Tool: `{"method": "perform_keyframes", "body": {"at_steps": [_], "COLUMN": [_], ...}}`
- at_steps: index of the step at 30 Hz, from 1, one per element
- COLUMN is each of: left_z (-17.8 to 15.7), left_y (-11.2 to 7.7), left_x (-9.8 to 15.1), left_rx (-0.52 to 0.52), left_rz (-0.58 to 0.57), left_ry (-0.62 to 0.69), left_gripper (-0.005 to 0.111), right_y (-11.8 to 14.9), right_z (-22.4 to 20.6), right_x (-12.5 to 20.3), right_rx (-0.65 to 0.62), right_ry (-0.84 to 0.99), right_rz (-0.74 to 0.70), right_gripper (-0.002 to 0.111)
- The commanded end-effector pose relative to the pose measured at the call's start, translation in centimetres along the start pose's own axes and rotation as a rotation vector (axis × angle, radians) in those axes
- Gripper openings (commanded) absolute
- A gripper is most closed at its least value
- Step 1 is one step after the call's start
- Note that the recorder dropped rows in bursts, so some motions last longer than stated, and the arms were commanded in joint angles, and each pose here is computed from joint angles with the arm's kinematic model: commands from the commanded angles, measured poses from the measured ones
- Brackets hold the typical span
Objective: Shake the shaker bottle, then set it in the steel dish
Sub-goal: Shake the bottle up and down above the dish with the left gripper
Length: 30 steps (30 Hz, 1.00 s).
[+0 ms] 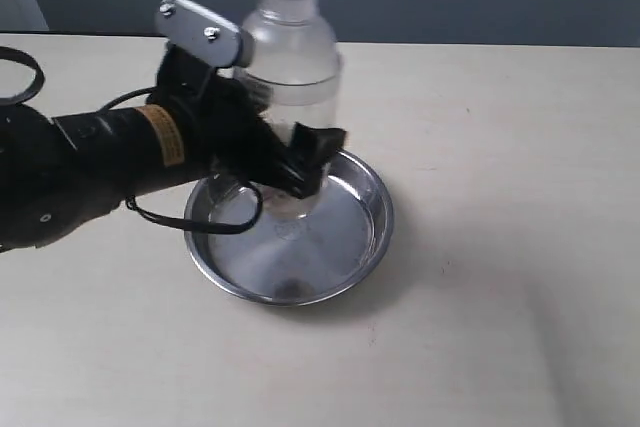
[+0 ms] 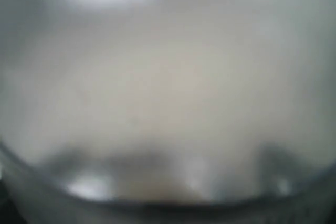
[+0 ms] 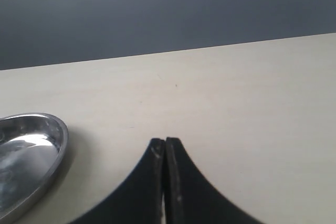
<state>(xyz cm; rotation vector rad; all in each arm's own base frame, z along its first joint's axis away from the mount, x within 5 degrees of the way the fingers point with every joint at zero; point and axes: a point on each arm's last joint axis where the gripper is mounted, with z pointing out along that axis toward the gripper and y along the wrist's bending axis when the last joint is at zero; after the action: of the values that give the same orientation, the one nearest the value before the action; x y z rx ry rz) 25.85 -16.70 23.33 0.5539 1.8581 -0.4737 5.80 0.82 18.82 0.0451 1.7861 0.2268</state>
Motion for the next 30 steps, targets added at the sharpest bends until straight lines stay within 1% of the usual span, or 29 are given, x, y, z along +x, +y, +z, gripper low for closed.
{"method": "perform_keyframes", "body": {"at_steps": [1,2,3,5,6,7,8,10,11,12,13,14,16,18,19,20,23,24,25,26,27,28,29,30], "left_z": [-2.8,-2.7,-2.1,0.1,1.1,1.4,1.4,0.0,-1.2,-2.3,-2.8,-2.7,-0.7,1.0,1.0,0.6,-2.1,-2.5,-2.2,-1.2,0.0,0.8,1.5,1.6], "left_y": [0.2,0.5,0.6,0.9,1.0,1.1,1.1,0.4,-0.1,-0.4,-0.6,-0.8,-0.5,0.2,0.3,0.0,-1.0,-0.9,-0.8,-0.6,-0.4,-0.1,0.2,0.3], "left_x": [-8.8,-8.5,-7.2,-2.1,-0.2,0.6,0.5,-2.9,-5.0,-6.7,-7.1,-6.2,-1.9,1.5,1.4,0.1,-5.7,-6.2,-5.3,-3.0,0.0,2.4,4.6,4.7], "left_rx": [-0.039,-0.059,-0.068,-0.082,-0.086,-0.088,-0.087,-0.060,-0.043,-0.032,-0.025,-0.022,-0.034,-0.066,-0.066,-0.051,0.003,-0.005,-0.018,-0.030,-0.041,-0.052,-0.079,-0.087], "left_rz": [-0.052,-0.088,-0.096,-0.095,-0.102,-0.108,-0.107,-0.080,-0.067,-0.056,-0.054,-0.056,-0.061,-0.108,-0.113,-0.097,-0.021,-0.044,-0.069,-0.081,-0.085,-0.095,-0.144,-0.175], "left_ry": [-0.359,-0.322,-0.241,-0.033,0.020,0.036,0.026,-0.100,-0.177,-0.237,-0.254,-0.220,-0.069,0.039,0.027,-0.033,-0.274,-0.291,-0.247,-0.145,-0.028,0.049,0.109,0.090], "left_gripper": [0.000,0.000,0.000,0.000,0.000,0.000,0.000,0.000,0.000,0.000,0.000,0.000,0.000,0.000,0.000,0.000,0.000,0.000,0.000,0.000,0.000,0.000,0.000,0.000], "right_y": [0.0,0.0,0.0,0.0,0.0,0.0,0.0,0.0,0.0,0.0,0.0,0.0,0.0,0.0,0.0,0.0,0.0,0.0,0.0,0.0,0.0,0.0,0.0,0.0], "right_z": [0.0,0.0,0.0,0.0,0.0,0.0,0.0,0.0,0.0,0.0,0.0,0.0,0.0,0.0,0.0,0.0,0.0,0.0,0.0,0.0,0.0,0.0,0.0,0.0], "right_x": [-0.1,-0.1,-0.1,-0.1,-0.1,-0.1,-0.1,-0.1,-0.1,-0.1,-0.1,-0.1,-0.1,-0.1,-0.1,-0.1,-0.1,-0.1,-0.1,-0.1,-0.1,-0.1,-0.1,-0.1], "right_rx": [-0.001,-0.001,-0.001,-0.001,-0.001,-0.001,-0.001,-0.001,-0.001,-0.001,-0.001,-0.002,-0.002,-0.002,-0.002,-0.002,-0.002,-0.002,-0.002,-0.002,-0.002,-0.002,-0.002,-0.002], "right_ry": [-0.007,-0.007,-0.007,-0.007,-0.007,-0.007,-0.007,-0.007,-0.007,-0.007,-0.007,-0.009,-0.011,-0.011,-0.011,-0.011,-0.011,-0.011,-0.011,-0.011,-0.011,-0.011,-0.011,-0.011], "right_rz": [-0.006,-0.006,-0.006,-0.006,-0.006,-0.006,-0.006,-0.006,-0.006,-0.006,-0.006,-0.006,-0.006,-0.006,-0.006,-0.006,-0.006,-0.006,-0.006,-0.006,-0.006,-0.006,-0.006,-0.006], "right_gripper": [-0.001,-0.001,-0.001,-0.001,-0.001,-0.001,-0.001,-0.001,-0.001,-0.001,-0.001,-0.001,-0.001,-0.001,-0.001,-0.001,-0.001,-0.001,-0.001,-0.001,-0.001,-0.001,-0.001,-0.001]}}
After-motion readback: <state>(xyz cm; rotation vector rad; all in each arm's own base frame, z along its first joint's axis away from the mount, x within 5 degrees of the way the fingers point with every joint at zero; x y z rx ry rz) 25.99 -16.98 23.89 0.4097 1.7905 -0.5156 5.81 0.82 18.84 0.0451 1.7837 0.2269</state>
